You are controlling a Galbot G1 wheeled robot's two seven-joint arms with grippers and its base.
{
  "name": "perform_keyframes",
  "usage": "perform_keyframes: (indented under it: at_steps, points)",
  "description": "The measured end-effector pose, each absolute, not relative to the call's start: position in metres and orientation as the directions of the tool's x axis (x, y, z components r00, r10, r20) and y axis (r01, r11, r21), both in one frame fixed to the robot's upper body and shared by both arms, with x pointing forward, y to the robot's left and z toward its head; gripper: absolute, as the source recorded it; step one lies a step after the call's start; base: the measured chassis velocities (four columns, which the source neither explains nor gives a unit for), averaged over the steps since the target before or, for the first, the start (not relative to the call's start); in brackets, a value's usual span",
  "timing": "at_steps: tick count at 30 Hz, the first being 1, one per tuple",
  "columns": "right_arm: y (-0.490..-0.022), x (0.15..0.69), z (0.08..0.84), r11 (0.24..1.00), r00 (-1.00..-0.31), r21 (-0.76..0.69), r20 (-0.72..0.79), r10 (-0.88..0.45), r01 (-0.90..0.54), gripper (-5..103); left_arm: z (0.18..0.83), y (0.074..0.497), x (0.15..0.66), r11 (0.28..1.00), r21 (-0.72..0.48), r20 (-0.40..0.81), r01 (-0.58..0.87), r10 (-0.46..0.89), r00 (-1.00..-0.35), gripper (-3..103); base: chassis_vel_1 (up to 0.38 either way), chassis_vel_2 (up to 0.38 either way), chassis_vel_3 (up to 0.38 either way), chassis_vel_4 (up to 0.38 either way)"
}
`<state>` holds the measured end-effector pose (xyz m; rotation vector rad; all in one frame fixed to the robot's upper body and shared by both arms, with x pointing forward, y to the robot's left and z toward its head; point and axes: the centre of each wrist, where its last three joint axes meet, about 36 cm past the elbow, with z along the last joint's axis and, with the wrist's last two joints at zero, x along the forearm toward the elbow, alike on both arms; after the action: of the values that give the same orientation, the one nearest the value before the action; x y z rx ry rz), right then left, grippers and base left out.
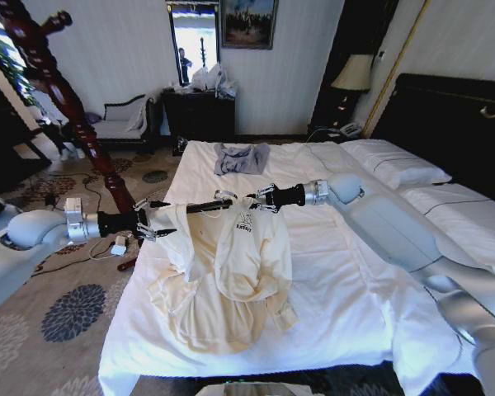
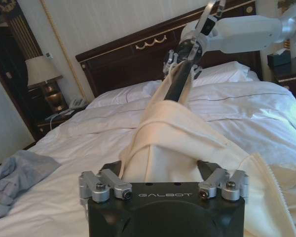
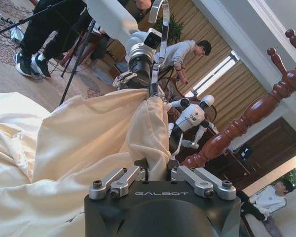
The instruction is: Pick up the clothes from the bed and hang them on the clothes hanger.
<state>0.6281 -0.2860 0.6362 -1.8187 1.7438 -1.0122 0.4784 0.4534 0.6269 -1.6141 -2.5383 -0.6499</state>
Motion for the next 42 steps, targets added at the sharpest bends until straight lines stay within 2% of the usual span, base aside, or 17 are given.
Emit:
perform_keyframes:
  at_steps: [2,5,6,8,9,11,12,15,16,17,20,34,35,36,38,39,42]
  points:
    - [-0.285,0.628,0.636,-0.123,-0.052,-0.737,0.209,-0.976,-0.664,17,0.627,0.452,0.478,0.358,0.314,0.275,0.879,0.852,-0.445,86,0.000,0.000,0.000,0.000]
    - [-0.279,0.629,0.636,-0.119,-0.047,-0.748,0.197,-0.979,-0.653,17,0.623,0.446,0.476,0.349,0.307,0.273,0.886,0.859,-0.433,70,0.000,0.000,0.000,0.000]
    - [-0.279,0.629,0.636,-0.119,-0.047,-0.748,0.197,-0.979,-0.653,17,0.623,0.446,0.476,0.349,0.307,0.273,0.886,0.859,-0.433,70,0.000,0.000,0.000,0.000]
    - [-0.277,0.629,0.636,-0.113,-0.046,-0.755,0.186,-0.982,-0.646,18,0.619,0.442,0.475,0.340,0.302,0.273,0.891,0.864,-0.423,59,0.000,0.000,0.000,0.000]
    - [-0.276,0.629,0.637,-0.110,-0.046,-0.757,0.182,-0.982,-0.644,18,0.618,0.441,0.475,0.338,0.300,0.275,0.892,0.865,-0.420,59,0.000,0.000,0.000,0.000]
    - [-0.275,0.628,0.636,-0.104,-0.048,-0.761,0.174,-0.984,-0.640,18,0.616,0.439,0.474,0.335,0.296,0.279,0.894,0.865,-0.416,48,0.000,0.000,0.000,0.000]
    - [-0.275,0.628,0.636,-0.104,-0.048,-0.761,0.174,-0.984,-0.640,18,0.616,0.439,0.474,0.335,0.296,0.279,0.894,0.865,-0.416,48,0.000,0.000,0.000,0.000]
    - [-0.277,0.627,0.635,-0.096,-0.051,-0.766,0.165,-0.985,-0.635,19,0.615,0.438,0.474,0.340,0.297,0.276,0.893,0.864,-0.421,31,0.000,0.000,0.000,0.000]
    - [-0.277,0.627,0.634,-0.095,-0.051,-0.768,0.164,-0.985,-0.634,19,0.616,0.438,0.474,0.343,0.299,0.273,0.890,0.863,-0.424,31,0.000,0.000,0.000,0.000]
    - [-0.278,0.627,0.634,-0.094,-0.051,-0.768,0.163,-0.985,-0.633,19,0.617,0.438,0.475,0.345,0.301,0.271,0.889,0.863,-0.427,27,0.000,0.000,0.000,0.000]
    - [-0.279,0.627,0.632,-0.088,-0.055,-0.769,0.158,-0.986,-0.633,19,0.618,0.437,0.474,0.352,0.303,0.265,0.886,0.861,-0.433,23,0.000,0.000,0.000,0.000]
    - [-0.280,0.630,0.630,-0.071,-0.068,-0.760,0.150,-0.986,-0.646,19,0.617,0.430,0.472,0.358,0.274,0.237,0.892,0.874,-0.424,23,0.000,0.000,0.000,0.000]
    - [-0.282,0.630,0.632,-0.083,-0.065,-0.755,0.164,-0.984,-0.650,24,0.618,0.428,0.472,0.347,0.272,0.236,0.898,0.880,-0.412,23,0.000,0.000,0.000,0.000]
    - [-0.283,0.631,0.633,-0.093,-0.060,-0.753,0.173,-0.983,-0.651,24,0.618,0.427,0.471,0.343,0.271,0.233,0.899,0.883,-0.407,22,0.000,0.000,0.000,0.000]
    - [-0.286,0.632,0.635,-0.103,-0.058,-0.748,0.186,-0.981,-0.655,35,0.619,0.424,0.470,0.337,0.269,0.228,0.902,0.888,-0.400,21,0.000,0.000,0.000,0.000]
    - [-0.286,0.632,0.635,-0.103,-0.058,-0.748,0.186,-0.981,-0.655,35,0.619,0.424,0.470,0.337,0.269,0.228,0.902,0.888,-0.400,21,0.000,0.000,0.000,0.000]
    - [-0.292,0.633,0.641,-0.103,-0.067,-0.747,0.194,-0.979,-0.657,51,0.617,0.422,0.470,0.333,0.264,0.224,0.905,0.891,-0.394,21,0.000,0.000,0.000,0.000]
